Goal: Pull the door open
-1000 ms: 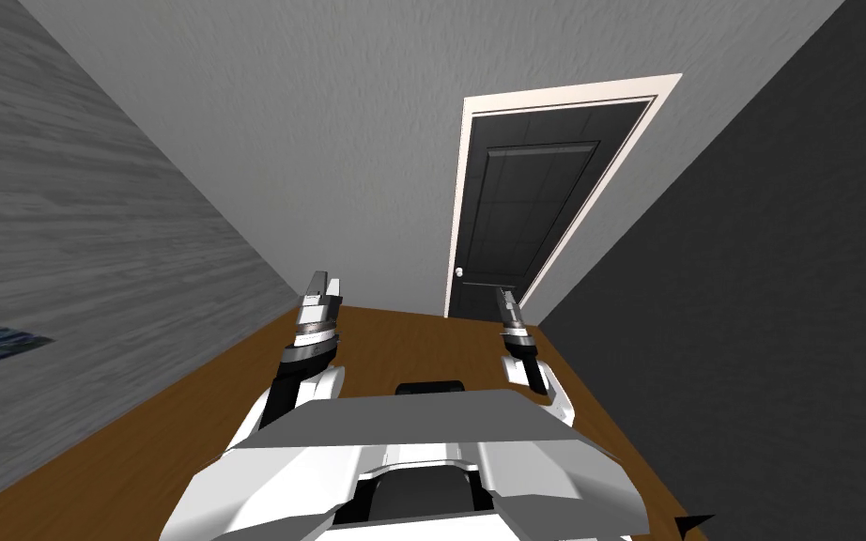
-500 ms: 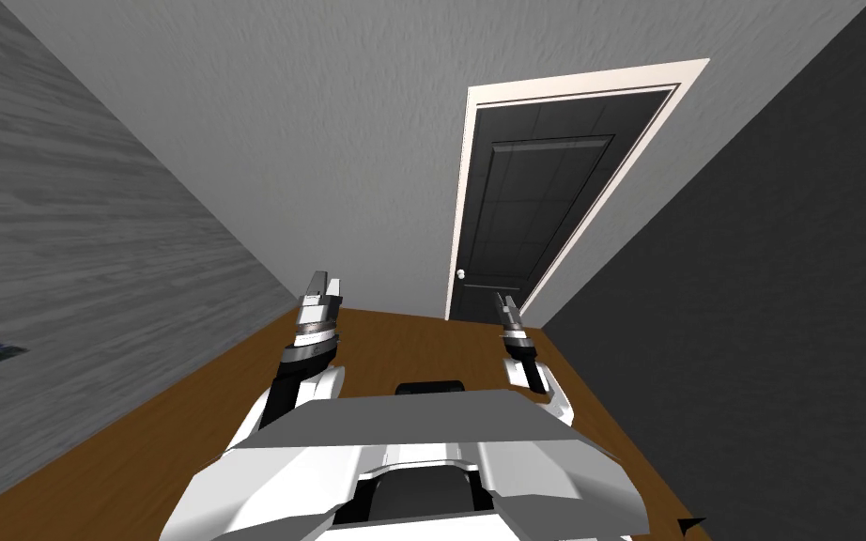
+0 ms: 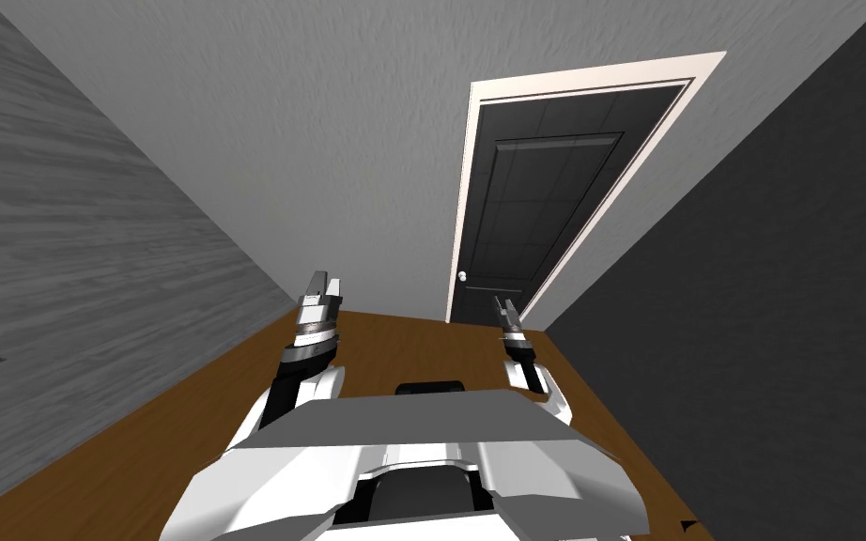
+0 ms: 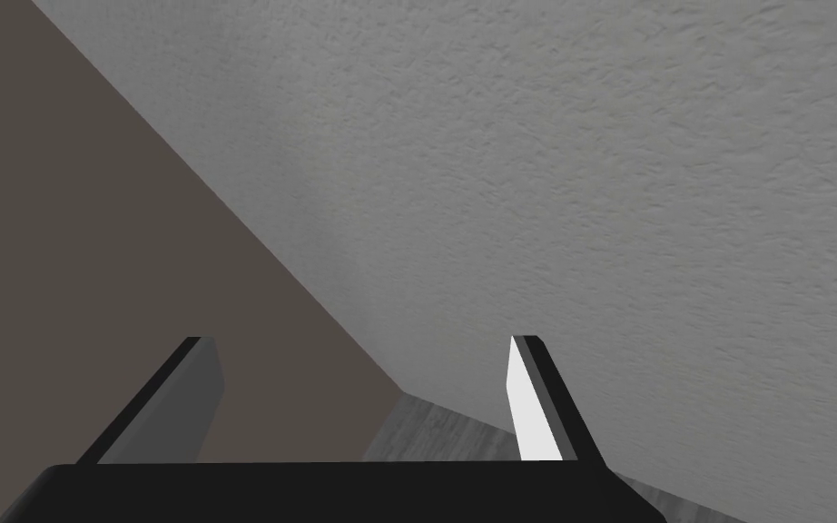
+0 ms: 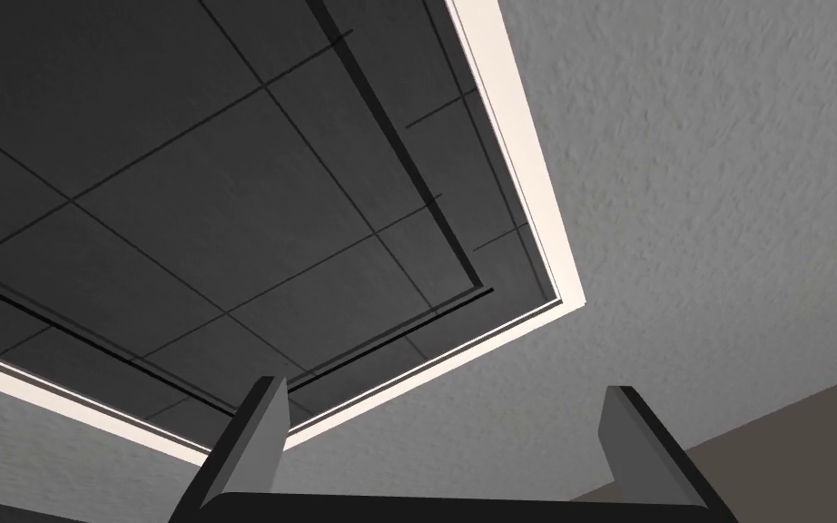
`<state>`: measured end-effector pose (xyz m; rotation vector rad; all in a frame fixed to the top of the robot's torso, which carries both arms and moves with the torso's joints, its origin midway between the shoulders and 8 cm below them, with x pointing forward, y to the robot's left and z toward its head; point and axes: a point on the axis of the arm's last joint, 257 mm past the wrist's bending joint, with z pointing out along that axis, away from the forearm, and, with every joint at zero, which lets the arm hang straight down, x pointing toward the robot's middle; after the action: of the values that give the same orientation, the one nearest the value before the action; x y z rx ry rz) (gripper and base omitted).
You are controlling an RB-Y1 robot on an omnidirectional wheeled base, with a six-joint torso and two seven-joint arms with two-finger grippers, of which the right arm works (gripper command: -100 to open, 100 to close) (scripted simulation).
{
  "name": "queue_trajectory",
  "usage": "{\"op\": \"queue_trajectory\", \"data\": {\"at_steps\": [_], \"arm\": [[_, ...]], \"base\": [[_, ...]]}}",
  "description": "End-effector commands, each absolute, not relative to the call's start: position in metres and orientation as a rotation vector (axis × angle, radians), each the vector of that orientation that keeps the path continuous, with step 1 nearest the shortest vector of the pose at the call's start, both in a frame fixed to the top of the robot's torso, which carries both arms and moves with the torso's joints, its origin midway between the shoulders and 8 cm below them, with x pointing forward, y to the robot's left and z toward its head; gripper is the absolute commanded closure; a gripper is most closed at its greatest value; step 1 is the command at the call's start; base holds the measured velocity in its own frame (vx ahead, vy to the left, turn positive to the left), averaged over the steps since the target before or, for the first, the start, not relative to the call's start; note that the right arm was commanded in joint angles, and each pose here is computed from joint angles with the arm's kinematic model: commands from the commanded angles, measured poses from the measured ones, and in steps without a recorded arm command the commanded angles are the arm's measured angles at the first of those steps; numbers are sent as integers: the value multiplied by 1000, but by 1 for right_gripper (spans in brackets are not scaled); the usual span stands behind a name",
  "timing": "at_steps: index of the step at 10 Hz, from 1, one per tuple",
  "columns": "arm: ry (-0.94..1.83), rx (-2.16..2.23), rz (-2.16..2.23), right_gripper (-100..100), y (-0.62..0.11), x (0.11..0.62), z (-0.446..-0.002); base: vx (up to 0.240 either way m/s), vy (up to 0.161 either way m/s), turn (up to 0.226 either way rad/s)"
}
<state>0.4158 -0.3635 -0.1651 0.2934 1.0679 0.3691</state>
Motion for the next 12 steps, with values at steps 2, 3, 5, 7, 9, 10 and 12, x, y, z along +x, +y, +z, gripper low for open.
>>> {"op": "queue_trajectory", "data": {"at_steps": [2, 3, 5, 7, 9, 10, 12], "arm": [[1112, 279, 312, -100, -370, 420, -186], [1129, 273, 291, -100, -372, 421, -194], [1162, 262, 252, -100, -377, 422, -209], [1194, 251, 215, -100, -381, 423, -224], [1226, 240, 178, -100, -385, 423, -239], [1242, 235, 162, -100, -387, 424, -246], [1272, 224, 130, -100, -390, 423, -260]], "base": [[104, 19, -6], [88, 25, -7], [95, 19, -6], [107, 19, -8], [101, 16, -5], [99, 14, -5], [93, 15, -4]]}}
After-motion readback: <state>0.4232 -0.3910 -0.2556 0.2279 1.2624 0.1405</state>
